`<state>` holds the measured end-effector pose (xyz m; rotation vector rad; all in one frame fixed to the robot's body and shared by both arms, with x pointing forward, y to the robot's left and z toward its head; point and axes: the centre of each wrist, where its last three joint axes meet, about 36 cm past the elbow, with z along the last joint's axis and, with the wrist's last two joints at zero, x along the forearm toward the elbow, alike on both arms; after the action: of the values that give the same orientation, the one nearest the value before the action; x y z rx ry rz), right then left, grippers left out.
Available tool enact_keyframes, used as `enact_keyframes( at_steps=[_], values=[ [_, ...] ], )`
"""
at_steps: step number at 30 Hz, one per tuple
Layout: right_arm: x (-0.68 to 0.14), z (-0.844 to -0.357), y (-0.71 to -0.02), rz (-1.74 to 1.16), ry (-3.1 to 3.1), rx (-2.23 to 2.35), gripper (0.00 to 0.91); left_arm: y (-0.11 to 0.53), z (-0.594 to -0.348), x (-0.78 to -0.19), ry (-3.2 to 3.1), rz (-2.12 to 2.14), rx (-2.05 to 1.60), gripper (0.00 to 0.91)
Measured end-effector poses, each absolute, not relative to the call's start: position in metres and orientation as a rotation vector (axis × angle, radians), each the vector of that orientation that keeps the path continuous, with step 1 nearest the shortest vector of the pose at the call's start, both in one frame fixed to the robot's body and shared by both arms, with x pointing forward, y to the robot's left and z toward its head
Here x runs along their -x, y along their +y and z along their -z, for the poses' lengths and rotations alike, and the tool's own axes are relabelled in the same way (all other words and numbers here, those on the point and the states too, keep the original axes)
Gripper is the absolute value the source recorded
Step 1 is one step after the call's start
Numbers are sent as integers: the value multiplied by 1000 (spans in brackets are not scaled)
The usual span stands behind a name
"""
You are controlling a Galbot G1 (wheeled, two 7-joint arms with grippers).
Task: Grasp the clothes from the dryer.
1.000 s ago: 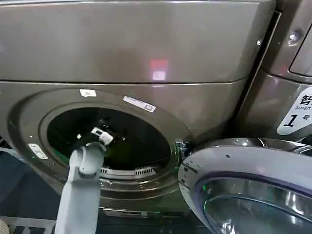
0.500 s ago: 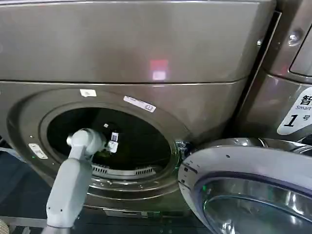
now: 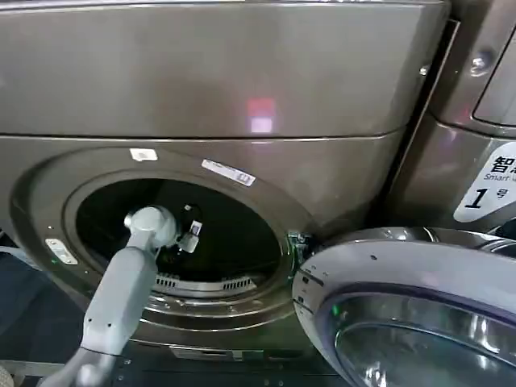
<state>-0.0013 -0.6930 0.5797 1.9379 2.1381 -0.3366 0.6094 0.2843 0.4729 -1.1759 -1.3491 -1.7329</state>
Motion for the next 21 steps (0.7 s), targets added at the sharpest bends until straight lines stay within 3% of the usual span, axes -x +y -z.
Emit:
enact_keyframes(
  at_steps=[13, 21],
  values=[
    [-3, -575, -694, 335, 2151, -1936, 907, 292, -464, -611, -1405, 1645, 1220, 0],
    [-4, -574, -695, 334, 2155, -1935, 907, 293, -472, -614, -1506, 1600, 1232, 0]
  ],
)
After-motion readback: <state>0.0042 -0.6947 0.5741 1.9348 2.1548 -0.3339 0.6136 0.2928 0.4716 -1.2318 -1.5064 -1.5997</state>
